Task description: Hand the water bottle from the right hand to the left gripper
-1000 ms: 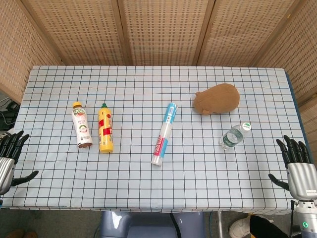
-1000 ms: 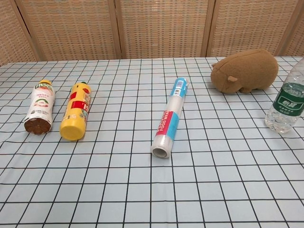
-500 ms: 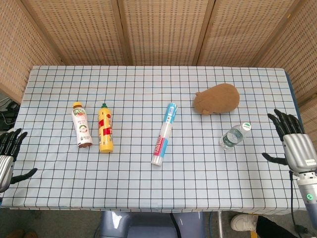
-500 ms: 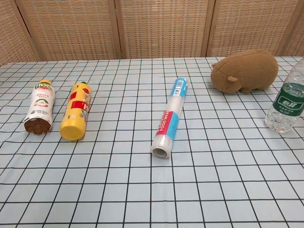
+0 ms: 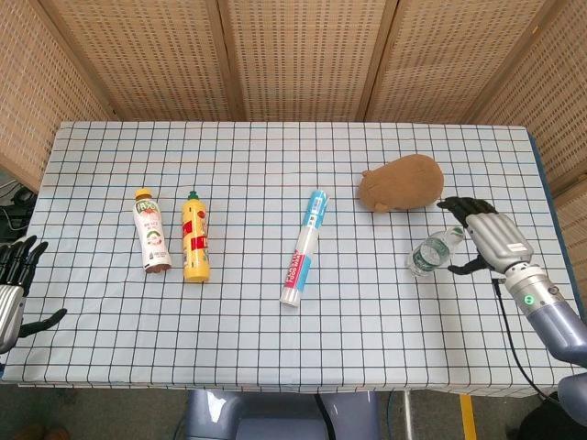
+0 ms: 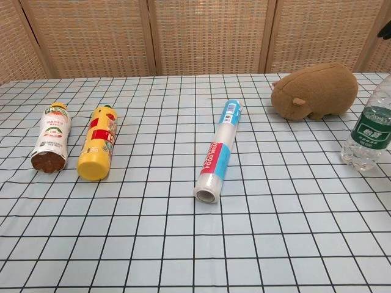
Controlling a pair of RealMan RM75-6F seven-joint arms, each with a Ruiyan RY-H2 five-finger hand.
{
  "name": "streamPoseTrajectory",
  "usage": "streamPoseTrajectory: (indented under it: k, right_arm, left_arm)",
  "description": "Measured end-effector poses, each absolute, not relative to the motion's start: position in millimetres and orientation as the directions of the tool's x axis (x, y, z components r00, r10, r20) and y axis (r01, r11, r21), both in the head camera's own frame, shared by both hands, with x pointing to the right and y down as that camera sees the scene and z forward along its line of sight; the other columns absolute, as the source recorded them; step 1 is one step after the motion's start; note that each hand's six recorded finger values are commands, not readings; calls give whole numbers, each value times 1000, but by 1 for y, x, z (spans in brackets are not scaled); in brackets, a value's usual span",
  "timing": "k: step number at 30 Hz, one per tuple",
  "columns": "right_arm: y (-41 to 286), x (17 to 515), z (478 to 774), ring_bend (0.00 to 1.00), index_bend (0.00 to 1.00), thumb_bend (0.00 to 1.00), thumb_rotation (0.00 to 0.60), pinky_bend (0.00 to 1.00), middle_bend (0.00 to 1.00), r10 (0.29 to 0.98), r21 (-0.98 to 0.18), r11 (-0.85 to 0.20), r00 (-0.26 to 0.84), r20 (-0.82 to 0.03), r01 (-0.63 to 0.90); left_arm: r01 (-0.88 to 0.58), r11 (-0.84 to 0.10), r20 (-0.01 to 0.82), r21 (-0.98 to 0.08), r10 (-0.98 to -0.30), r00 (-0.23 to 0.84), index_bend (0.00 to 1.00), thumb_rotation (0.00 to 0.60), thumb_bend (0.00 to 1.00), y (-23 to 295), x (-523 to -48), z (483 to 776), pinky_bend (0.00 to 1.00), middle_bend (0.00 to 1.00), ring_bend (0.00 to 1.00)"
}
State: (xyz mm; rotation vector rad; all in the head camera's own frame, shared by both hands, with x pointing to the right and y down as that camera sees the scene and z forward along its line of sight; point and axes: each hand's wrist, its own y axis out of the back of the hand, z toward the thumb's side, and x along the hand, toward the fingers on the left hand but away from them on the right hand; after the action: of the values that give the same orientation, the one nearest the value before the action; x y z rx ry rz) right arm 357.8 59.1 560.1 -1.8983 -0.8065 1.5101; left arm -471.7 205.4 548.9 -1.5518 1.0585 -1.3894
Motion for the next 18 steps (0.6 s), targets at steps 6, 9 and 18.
streamPoseTrajectory:
  k: [6, 9, 18]
  right_arm:
    - [48, 349, 573, 202, 219, 291, 600, 277, 237, 750, -751, -657, 148, -644, 64]
    - [46, 348, 579, 220, 238, 310, 600, 281, 253, 737, -738, -673, 129, -664, 46]
    - [49, 347, 598, 290, 319, 392, 600, 326, 313, 687, -690, -724, 85, -721, -4]
  left_arm:
    - [-81, -347, 345, -934, -938, 45, 0, 600, 0, 204, -474, 550, 0, 0, 0]
    - [-80, -348, 345, -934, -937, 45, 0, 600, 0, 204, -474, 550, 0, 0, 0]
    - [-77, -347, 345, -935, -938, 43, 0, 600, 0, 203, -474, 551, 0, 0, 0]
